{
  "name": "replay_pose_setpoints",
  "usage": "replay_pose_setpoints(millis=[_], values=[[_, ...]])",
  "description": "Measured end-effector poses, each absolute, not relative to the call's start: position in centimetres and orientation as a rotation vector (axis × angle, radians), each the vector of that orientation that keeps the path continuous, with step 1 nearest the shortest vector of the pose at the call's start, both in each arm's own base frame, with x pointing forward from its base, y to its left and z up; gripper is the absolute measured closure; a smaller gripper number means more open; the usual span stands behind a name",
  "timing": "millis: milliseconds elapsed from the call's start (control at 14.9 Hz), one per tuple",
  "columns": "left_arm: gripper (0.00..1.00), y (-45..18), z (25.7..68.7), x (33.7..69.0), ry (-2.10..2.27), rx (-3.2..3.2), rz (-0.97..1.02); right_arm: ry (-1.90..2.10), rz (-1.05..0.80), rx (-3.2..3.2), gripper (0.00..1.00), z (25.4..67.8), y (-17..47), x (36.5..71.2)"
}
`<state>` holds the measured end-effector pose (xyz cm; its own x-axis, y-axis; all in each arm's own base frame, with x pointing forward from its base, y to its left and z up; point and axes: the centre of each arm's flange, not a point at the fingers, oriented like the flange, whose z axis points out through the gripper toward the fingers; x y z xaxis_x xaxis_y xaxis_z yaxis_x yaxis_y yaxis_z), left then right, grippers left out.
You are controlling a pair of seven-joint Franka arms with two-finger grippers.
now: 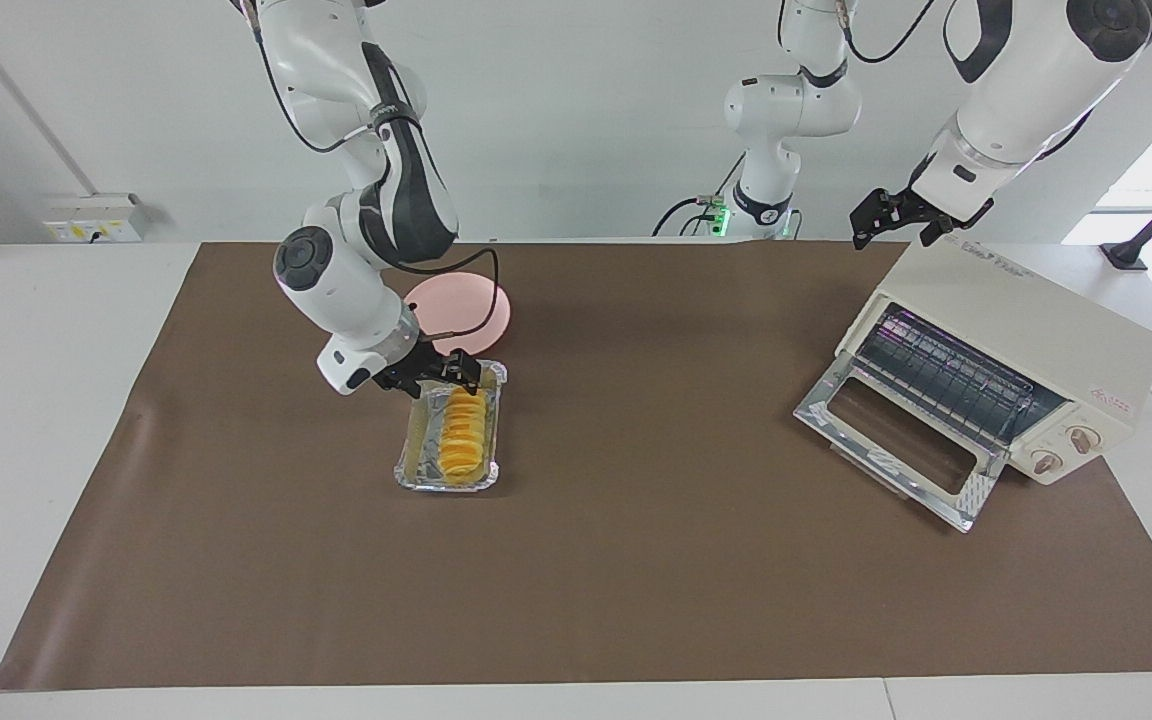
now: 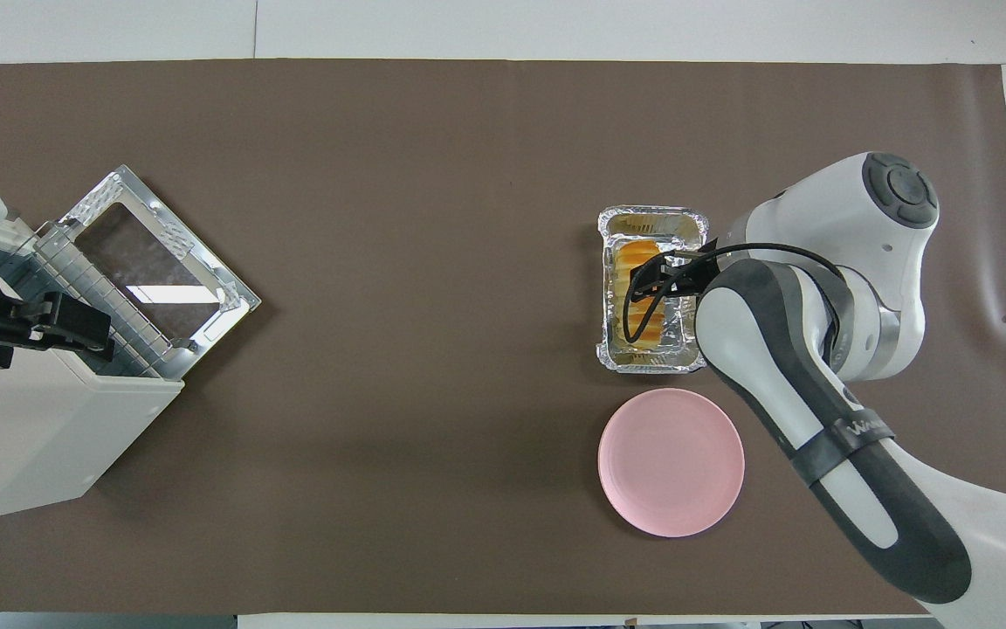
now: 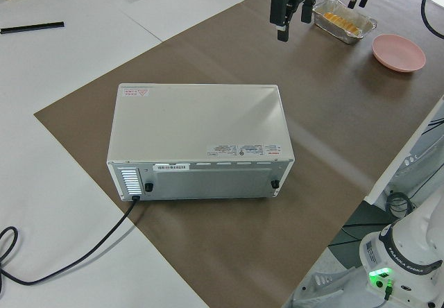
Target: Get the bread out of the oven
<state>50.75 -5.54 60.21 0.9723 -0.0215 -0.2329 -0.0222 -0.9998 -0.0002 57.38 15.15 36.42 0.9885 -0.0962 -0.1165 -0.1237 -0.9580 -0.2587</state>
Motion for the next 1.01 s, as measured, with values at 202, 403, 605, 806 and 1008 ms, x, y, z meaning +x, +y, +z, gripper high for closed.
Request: replay_pose_setpoints(millis=[202,403,605,806,1008], values=[[0.00,-5.5,60.2,50.7,0.035,-3.117,0.368,0.182,0.124,-2.871,0.00,35.1,15.0,57.6],[0.00,-5.5,60.2,50.7,0.035,-3.117,0.368,0.198,0.141,-2.881,0.00,33.2,15.8,57.0],[0.00,-5.5,60.2,50.8,0.035,-3.117,0.368,0.224,0.145,-2.887,0.00,32.1,17.1,56.5],[0.00,-5.5,60.2,50.8,0.035,-3.117,0.368,0.229,0.158,-2.892,0.01,31.4,17.2,56.1],[0.00,-5.5,60.2,50.8,0.035,-3.117,0.368,0.238,0.174,-2.898,0.19,30.4,16.9,55.5]])
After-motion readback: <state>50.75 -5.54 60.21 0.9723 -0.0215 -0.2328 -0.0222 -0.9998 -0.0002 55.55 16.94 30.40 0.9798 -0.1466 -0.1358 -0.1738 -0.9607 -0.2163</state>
